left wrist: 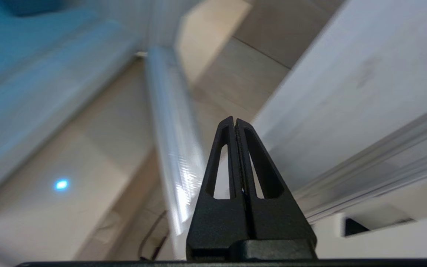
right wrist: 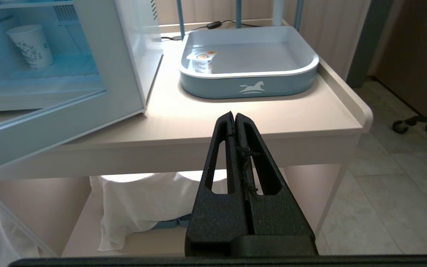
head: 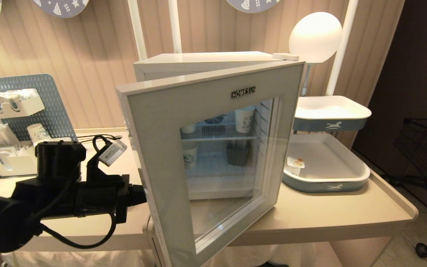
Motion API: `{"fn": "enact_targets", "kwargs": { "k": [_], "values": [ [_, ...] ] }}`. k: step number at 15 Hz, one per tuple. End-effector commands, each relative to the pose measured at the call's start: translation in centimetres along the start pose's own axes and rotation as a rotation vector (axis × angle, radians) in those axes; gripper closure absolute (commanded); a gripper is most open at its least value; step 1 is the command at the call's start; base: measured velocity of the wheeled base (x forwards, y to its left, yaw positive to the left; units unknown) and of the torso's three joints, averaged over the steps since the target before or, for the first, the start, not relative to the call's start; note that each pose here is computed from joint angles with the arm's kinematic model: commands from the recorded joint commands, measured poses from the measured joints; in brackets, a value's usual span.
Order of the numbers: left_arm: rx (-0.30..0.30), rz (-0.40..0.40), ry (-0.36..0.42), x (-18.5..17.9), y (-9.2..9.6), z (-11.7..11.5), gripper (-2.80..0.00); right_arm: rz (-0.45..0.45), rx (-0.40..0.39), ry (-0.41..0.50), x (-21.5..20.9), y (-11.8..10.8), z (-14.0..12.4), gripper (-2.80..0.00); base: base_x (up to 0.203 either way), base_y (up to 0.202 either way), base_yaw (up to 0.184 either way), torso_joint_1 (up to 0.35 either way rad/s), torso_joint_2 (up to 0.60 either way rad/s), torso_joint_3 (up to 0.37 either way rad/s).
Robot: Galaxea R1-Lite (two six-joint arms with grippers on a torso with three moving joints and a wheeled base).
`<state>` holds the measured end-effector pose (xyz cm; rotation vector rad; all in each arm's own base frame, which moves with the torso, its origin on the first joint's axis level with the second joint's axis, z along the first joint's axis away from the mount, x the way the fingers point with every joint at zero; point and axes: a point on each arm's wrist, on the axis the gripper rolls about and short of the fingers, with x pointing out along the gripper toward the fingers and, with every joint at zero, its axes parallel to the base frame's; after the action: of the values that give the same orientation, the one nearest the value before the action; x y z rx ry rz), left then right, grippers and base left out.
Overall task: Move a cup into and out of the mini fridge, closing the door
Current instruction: Open the freezer door
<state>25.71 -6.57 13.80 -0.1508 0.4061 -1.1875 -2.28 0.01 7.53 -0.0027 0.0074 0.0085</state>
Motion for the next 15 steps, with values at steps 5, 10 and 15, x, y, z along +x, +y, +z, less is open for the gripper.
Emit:
{"fn": "enact_targets", "kwargs": {
  "k": [5, 10, 15],
  "values": [
    [0.046, -0.212, 0.055, 4.3, -5.1, 0.5, 0.00, 0.001, 0.000, 0.000, 0.0, 0.0, 0.0, 0.00, 0.000, 0.000, 0.000, 0.000, 0.00, 0.000],
    [0.085, -0.361, 0.110, 7.7, -8.4, 0.2, 0.00, 0.001, -0.002, 0.000, 0.0, 0.0, 0.0, 0.00, 0.000, 0.000, 0.000, 0.000, 0.00, 0.000],
    [0.149, -0.456, 0.170, 11.9, -12.9, -0.5, 0.00, 0.001, -0.002, 0.000, 0.0, 0.0, 0.0, 0.00, 0.000, 0.000, 0.000, 0.000, 0.00, 0.000]
  ]
}}
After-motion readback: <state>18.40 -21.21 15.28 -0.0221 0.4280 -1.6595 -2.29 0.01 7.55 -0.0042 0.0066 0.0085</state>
